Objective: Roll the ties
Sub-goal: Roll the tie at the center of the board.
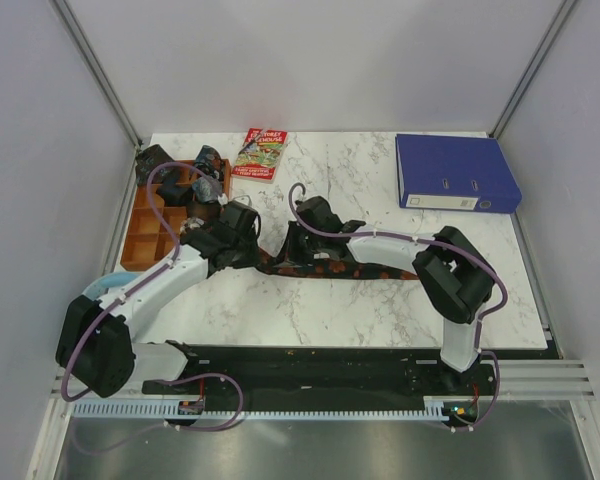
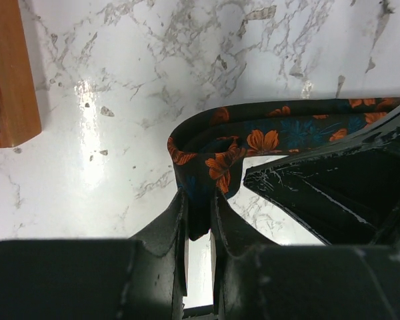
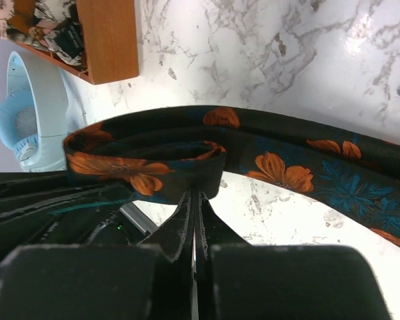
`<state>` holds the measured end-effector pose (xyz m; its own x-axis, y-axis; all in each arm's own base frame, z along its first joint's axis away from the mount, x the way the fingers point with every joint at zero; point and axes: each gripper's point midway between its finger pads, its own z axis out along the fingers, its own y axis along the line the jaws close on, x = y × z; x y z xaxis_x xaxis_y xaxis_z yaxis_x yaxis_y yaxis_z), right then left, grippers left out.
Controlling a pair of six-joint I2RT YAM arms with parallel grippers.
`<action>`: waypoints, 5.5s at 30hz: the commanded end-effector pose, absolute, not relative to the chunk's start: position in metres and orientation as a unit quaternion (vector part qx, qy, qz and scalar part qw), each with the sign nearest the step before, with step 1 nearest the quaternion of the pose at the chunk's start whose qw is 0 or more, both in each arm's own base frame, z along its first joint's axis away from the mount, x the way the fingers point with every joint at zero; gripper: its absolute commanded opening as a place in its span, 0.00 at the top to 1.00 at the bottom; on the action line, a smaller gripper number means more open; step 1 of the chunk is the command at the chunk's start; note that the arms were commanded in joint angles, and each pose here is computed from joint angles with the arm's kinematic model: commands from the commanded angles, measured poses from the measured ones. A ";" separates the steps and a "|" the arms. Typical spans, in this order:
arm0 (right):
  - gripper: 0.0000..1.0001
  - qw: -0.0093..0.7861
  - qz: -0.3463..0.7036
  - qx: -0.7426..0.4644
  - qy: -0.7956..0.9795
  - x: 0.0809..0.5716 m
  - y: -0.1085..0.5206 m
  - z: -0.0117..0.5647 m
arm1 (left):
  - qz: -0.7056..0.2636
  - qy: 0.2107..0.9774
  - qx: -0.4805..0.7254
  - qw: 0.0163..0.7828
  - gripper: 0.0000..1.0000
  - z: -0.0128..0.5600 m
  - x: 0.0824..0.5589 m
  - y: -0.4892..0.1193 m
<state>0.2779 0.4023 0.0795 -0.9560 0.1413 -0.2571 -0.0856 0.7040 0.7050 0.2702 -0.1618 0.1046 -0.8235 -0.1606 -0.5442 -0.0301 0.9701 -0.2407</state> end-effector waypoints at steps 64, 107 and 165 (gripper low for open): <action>1.00 0.158 0.430 0.058 0.887 0.313 0.395 0.062 | 0.072 0.961 0.010 0.265 0.96 0.066 0.293 -0.209; 1.00 0.214 0.388 0.130 0.887 0.302 0.266 0.098 | 0.112 0.957 0.096 0.250 0.32 0.059 0.287 -0.243; 1.00 0.134 0.365 0.045 0.920 0.302 0.386 0.026 | -0.145 0.948 -0.074 0.275 0.33 0.040 0.295 -0.153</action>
